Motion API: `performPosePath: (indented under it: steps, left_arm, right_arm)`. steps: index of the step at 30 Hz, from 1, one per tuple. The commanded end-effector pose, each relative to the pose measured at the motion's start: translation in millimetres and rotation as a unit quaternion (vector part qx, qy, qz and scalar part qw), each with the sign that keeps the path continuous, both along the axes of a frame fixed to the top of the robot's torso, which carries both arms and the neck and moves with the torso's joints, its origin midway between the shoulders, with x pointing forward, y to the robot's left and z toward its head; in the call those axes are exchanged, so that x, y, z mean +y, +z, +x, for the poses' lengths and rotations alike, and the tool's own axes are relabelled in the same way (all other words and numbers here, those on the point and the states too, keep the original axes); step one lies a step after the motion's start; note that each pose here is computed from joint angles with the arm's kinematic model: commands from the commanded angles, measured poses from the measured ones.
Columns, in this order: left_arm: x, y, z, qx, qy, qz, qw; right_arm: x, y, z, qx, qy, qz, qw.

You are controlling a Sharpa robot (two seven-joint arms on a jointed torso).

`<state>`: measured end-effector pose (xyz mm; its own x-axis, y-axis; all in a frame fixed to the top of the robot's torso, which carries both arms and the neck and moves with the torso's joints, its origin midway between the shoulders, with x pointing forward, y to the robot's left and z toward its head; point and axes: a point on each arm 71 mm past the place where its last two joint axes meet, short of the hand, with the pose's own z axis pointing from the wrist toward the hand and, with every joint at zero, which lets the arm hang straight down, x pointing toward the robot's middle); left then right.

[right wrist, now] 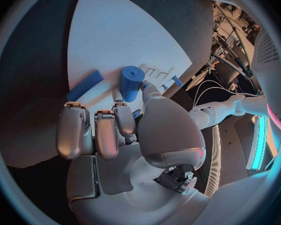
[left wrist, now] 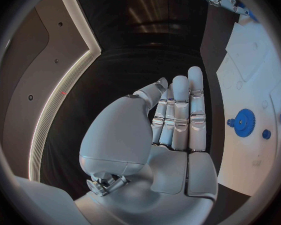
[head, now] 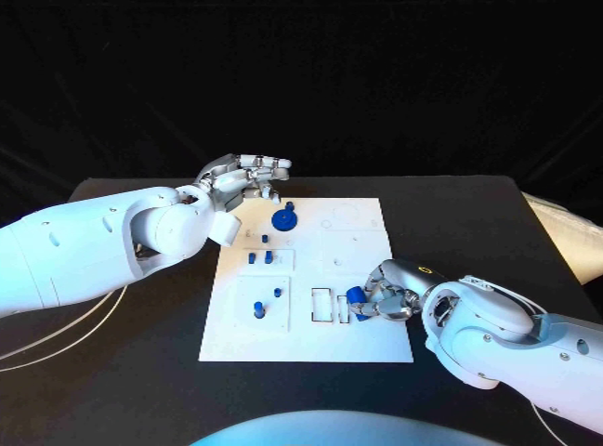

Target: Assemble the parts on the task board

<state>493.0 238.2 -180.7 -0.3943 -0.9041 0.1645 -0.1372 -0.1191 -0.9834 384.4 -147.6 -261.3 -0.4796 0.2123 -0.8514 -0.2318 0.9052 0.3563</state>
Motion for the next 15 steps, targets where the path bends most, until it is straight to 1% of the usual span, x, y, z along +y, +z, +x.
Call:
performPosePath:
  steps: [1,4,9,15]
  left_arm:
    - [-2.4,1.0,-0.6,-0.004,-0.011,-0.004,1.0]
    - [-2.4,1.0,-0.6,-0.004,-0.011,-0.004,1.0]
    - [-2.2,1.0,-0.8,-0.004,-0.01,-0.004,1.0]
    - [-2.5,1.0,-0.9,-0.004,-0.011,-0.004,1.0]
  right_arm:
    - [-8.0,-14.9,-2.8,0.036,-0.012,-0.03,0.999]
    - [-10.0,-17.4,-2.4,0.05,-0.017,-0.032,0.998]
    - [-11.8,-20.5,-2.1,0.065,-0.017,-0.038,0.997]
    - [-12.0,-21.0,-1.8,0.065,-0.015,-0.043,0.997]
